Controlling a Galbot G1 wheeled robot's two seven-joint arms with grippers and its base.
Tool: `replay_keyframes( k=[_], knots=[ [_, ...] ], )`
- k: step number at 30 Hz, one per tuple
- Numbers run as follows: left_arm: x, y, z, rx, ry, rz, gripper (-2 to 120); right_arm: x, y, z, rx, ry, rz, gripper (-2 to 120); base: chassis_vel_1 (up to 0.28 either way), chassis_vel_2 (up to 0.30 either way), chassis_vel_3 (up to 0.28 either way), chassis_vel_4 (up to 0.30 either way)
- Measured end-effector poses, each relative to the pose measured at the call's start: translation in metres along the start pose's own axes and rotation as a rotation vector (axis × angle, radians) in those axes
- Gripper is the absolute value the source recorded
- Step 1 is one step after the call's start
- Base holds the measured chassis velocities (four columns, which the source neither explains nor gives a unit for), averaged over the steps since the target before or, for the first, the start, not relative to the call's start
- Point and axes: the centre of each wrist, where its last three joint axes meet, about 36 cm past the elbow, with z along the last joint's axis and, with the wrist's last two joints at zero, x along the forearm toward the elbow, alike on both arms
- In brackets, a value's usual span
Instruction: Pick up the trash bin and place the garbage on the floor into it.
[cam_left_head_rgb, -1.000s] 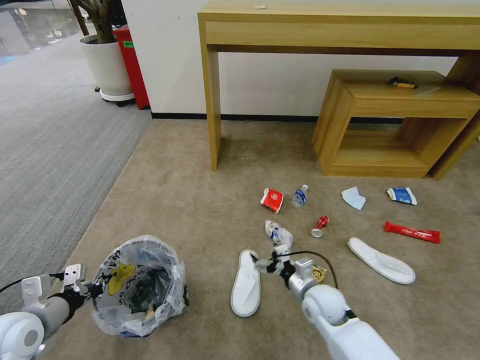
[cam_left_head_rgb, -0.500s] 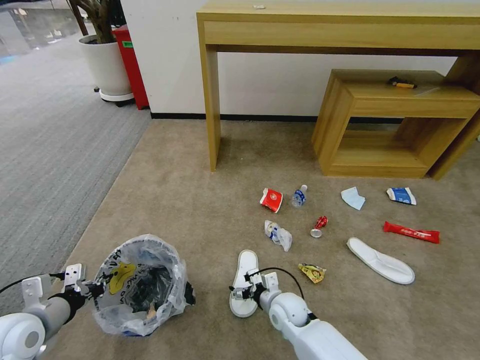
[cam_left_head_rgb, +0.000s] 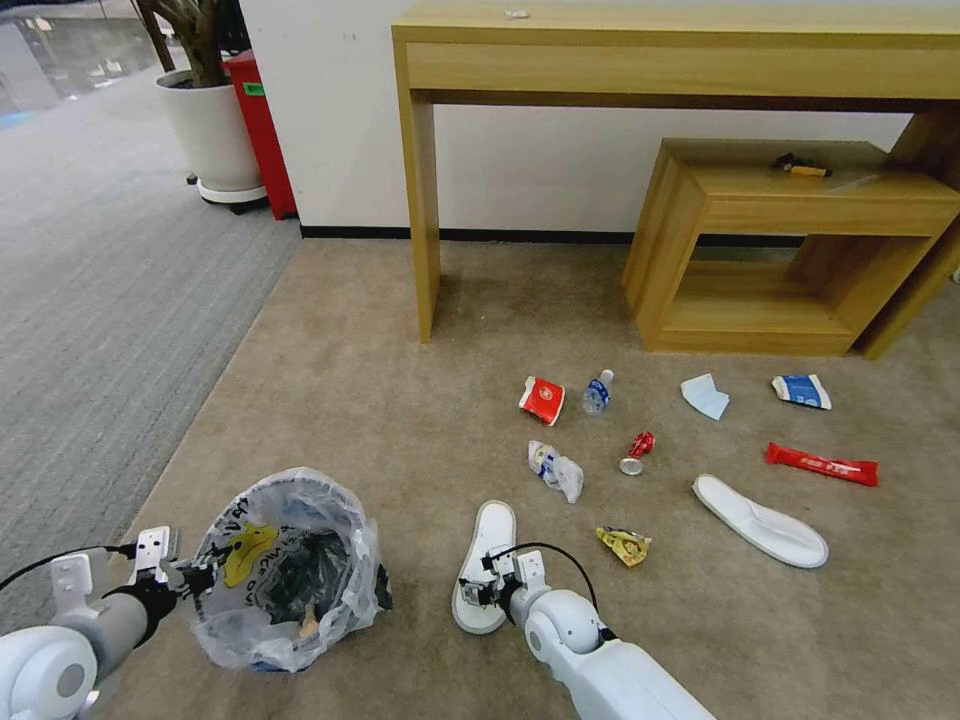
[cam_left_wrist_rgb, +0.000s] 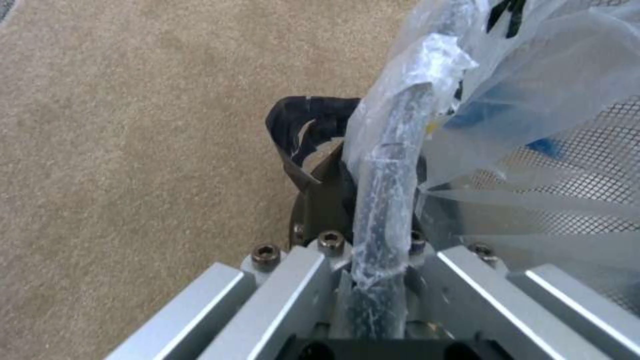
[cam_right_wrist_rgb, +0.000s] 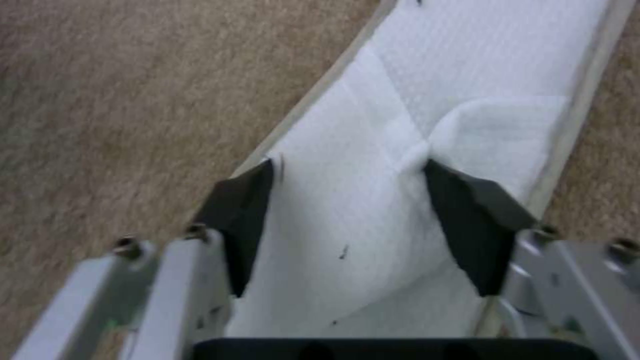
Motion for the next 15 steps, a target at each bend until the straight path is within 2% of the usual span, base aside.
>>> replay_keyframes(
  k=[2, 3, 5, 9, 10, 12, 15],
  knots=[
    [0.0, 0.0, 0.0, 0.0, 0.0, 0.001, 0, -0.001, -0.001, 0.0, -0.003, 0.001, 0.001, 55, 0.0, 0.0, 0.0, 0.0],
    [0.0, -0.001, 0.0, -0.001, 0.0, 0.002, 0, -0.003, -0.002, 0.0, -0.007, 0.001, 0.002, 48, 0.0, 0.0, 0.0, 0.0],
    [0.0, -0.001, 0.0, -0.001, 0.0, 0.003, 0, -0.004, -0.003, 0.001, -0.01, 0.0, 0.003, 44, 0.0, 0.0, 0.0, 0.0],
    [0.0, -0.002, -0.002, -0.007, -0.004, 0.006, 0, -0.008, -0.01, 0.002, -0.012, -0.02, 0.001, 25, 0.0, 0.0, 0.0, 0.0],
    [0.0, -0.002, -0.002, -0.007, -0.004, 0.006, 0, -0.008, -0.01, 0.002, -0.012, -0.02, 0.001, 25, 0.0, 0.0, 0.0, 0.0],
    [0.0, -0.003, -0.002, -0.008, -0.004, 0.007, 0, -0.005, -0.013, 0.001, 0.011, -0.054, -0.007, 14, 0.0, 0.0, 0.0, 0.0],
    [0.0, -0.003, -0.002, -0.009, -0.004, 0.009, 0, -0.003, -0.015, -0.002, 0.031, -0.086, -0.018, 7, 0.0, 0.0, 0.0, 0.0]
  ],
)
